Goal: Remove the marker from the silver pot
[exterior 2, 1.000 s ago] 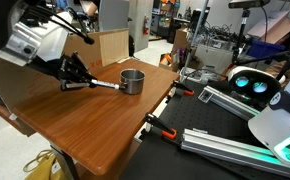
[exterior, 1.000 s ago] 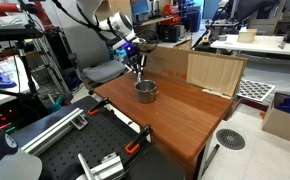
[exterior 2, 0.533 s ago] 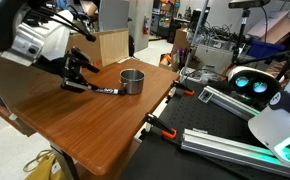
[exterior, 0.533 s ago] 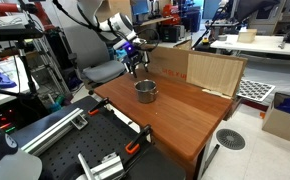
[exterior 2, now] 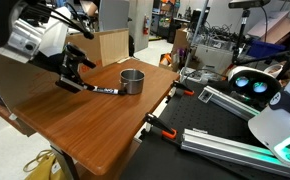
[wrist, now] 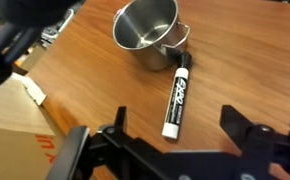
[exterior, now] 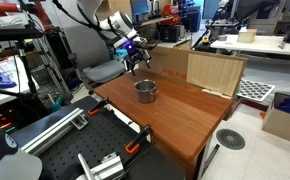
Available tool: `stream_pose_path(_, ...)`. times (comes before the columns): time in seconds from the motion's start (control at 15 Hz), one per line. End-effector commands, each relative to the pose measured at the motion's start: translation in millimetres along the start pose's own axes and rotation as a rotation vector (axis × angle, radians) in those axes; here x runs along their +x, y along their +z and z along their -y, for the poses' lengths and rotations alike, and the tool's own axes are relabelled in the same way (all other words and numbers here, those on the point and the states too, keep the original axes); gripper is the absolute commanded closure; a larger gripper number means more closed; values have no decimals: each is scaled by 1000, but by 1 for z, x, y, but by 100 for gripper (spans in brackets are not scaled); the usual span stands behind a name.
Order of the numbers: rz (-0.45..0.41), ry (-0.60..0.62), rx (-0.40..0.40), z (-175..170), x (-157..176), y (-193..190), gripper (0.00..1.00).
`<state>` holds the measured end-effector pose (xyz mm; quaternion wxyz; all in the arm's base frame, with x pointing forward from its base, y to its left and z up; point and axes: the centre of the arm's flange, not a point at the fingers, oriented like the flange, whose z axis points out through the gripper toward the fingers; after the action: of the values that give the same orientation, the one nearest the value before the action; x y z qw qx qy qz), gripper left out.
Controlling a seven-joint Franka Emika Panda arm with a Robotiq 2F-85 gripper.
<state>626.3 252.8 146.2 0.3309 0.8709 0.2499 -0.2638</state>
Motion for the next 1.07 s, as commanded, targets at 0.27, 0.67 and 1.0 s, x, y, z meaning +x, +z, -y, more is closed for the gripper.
stream_pose_path(0.27, -133, -61, 26, -1, -47, -52, 0)
stream_pose_path(0.67, -294, -35, 86, -18, -115, -108, 0)
stream_pose_path(1.0, -248, -35, 43, -17, -88, -120, 0)
